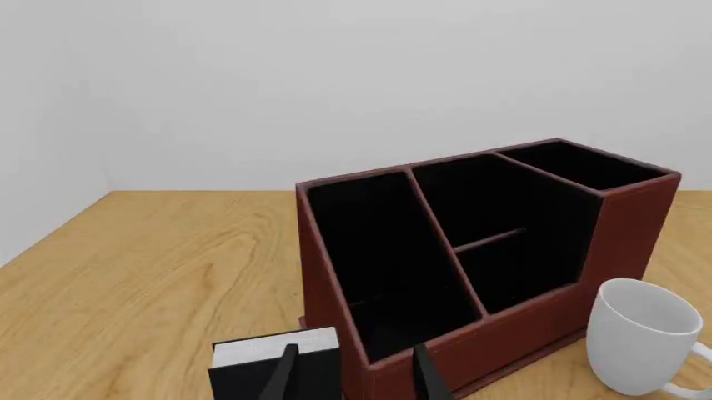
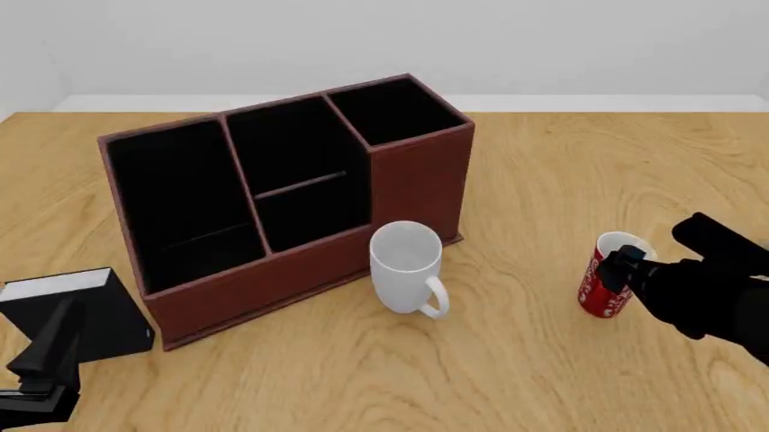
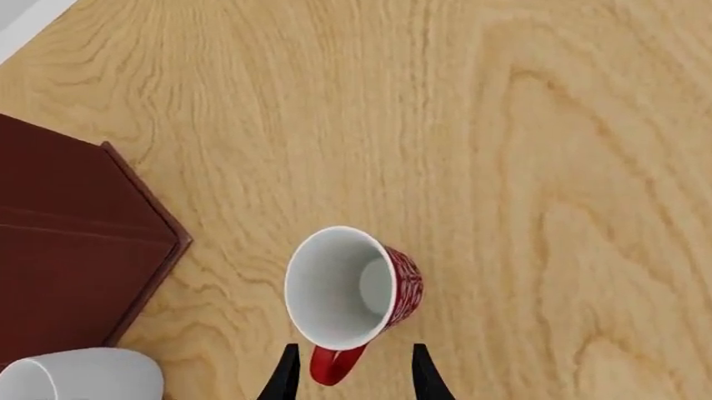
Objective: Pick up the red mug and place it to the right of the caddy.
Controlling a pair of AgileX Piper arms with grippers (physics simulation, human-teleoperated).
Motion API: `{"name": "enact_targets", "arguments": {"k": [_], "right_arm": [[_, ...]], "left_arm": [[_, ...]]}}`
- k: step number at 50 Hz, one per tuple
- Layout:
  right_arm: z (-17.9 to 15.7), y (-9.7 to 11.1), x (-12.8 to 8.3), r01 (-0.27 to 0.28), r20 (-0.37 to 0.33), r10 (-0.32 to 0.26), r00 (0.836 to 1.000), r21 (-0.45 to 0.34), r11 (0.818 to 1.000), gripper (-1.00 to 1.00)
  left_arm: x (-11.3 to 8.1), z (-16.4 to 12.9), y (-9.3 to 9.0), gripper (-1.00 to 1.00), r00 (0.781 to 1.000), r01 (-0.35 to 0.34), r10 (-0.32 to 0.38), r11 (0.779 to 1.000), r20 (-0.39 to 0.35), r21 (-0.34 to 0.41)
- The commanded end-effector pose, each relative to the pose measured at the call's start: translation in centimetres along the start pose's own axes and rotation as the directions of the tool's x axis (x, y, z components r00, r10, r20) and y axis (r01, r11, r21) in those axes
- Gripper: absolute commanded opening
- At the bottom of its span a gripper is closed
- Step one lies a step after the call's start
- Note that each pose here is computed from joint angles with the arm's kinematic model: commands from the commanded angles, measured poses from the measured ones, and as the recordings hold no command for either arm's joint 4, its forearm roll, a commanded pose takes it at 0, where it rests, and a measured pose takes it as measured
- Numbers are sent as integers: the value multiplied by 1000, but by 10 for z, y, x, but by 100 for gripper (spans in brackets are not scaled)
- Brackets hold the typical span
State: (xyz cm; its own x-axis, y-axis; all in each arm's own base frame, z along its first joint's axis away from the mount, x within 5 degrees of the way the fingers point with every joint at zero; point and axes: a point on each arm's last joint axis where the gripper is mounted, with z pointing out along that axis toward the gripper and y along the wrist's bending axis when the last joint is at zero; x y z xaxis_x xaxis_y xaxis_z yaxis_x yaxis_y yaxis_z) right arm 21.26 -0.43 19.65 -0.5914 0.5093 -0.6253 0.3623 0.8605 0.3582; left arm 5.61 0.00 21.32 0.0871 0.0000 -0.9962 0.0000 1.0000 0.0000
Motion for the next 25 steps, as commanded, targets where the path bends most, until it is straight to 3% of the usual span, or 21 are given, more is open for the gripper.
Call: {"name": "enact_targets", "arguments": {"k": [1,25], "right_arm": [[8,2,6,0,-24,0,1000,-2,1000,100],[18,1,13,-2,-51,2,999,3,1000,100]], "left_arm": [[0,0,0,100,1000,0,0,1000,0,0],[0,0,0,100,1000,0,0,1000,0,0]]}}
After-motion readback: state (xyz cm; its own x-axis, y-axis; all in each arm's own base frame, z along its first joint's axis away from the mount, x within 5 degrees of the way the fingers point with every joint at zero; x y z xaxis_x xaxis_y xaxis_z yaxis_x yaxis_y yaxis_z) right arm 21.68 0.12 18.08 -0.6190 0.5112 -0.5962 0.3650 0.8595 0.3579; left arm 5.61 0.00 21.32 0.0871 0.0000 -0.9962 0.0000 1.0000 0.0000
